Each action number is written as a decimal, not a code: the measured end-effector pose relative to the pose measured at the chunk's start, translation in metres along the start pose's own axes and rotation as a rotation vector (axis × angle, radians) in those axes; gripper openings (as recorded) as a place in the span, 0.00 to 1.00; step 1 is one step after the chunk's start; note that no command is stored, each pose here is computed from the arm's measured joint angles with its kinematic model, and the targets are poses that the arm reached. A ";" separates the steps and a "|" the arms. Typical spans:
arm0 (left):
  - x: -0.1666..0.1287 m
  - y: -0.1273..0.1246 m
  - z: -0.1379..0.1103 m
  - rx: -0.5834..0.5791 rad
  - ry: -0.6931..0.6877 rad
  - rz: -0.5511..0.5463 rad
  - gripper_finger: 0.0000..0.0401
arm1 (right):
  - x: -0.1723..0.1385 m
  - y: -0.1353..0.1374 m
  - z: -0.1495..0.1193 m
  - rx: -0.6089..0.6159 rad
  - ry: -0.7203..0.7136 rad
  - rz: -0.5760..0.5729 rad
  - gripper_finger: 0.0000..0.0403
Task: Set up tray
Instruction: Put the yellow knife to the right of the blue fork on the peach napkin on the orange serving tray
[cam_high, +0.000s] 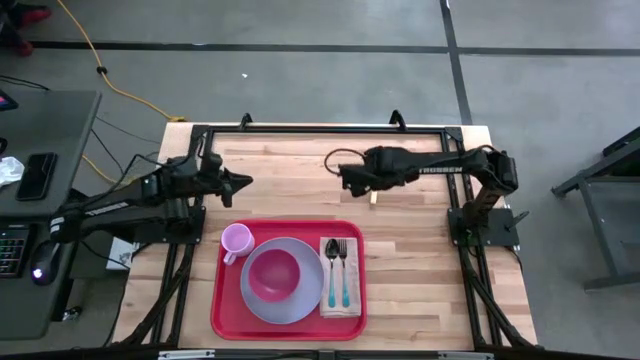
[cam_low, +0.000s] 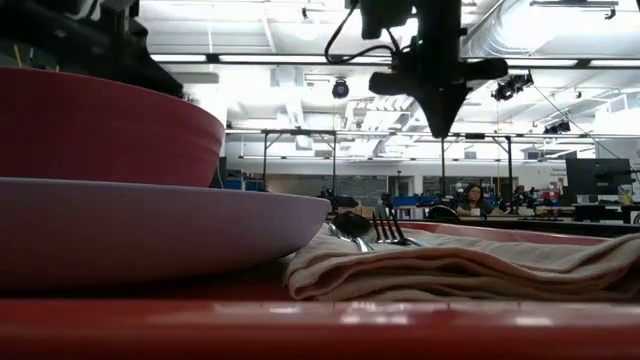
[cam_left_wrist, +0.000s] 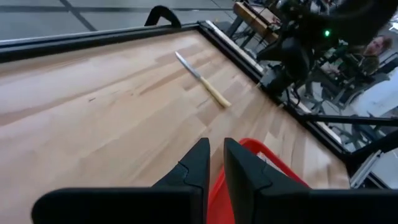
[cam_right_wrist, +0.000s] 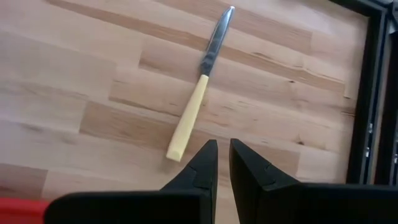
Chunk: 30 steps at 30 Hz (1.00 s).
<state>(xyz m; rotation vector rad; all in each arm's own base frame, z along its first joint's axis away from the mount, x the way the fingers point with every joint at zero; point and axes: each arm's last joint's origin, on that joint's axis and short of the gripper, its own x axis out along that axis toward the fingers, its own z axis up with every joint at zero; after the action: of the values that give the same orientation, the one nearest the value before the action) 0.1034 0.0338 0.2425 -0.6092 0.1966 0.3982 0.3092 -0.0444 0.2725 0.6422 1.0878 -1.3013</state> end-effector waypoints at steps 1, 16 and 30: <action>0.002 0.002 -0.003 0.002 -0.008 -0.004 0.20 | 0.002 -0.001 0.004 0.004 0.008 0.004 0.05; 0.019 0.002 -0.061 0.113 0.026 -0.054 0.20 | 0.025 -0.013 0.046 0.066 0.114 0.077 0.05; 0.014 -0.008 -0.070 0.187 0.028 -0.105 0.20 | 0.070 -0.018 0.038 0.034 0.219 0.098 0.19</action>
<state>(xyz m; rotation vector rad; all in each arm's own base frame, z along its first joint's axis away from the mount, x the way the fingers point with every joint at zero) 0.1154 -0.0098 0.1860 -0.4389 0.2249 0.2664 0.2961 -0.1113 0.2285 0.8685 1.1974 -1.1872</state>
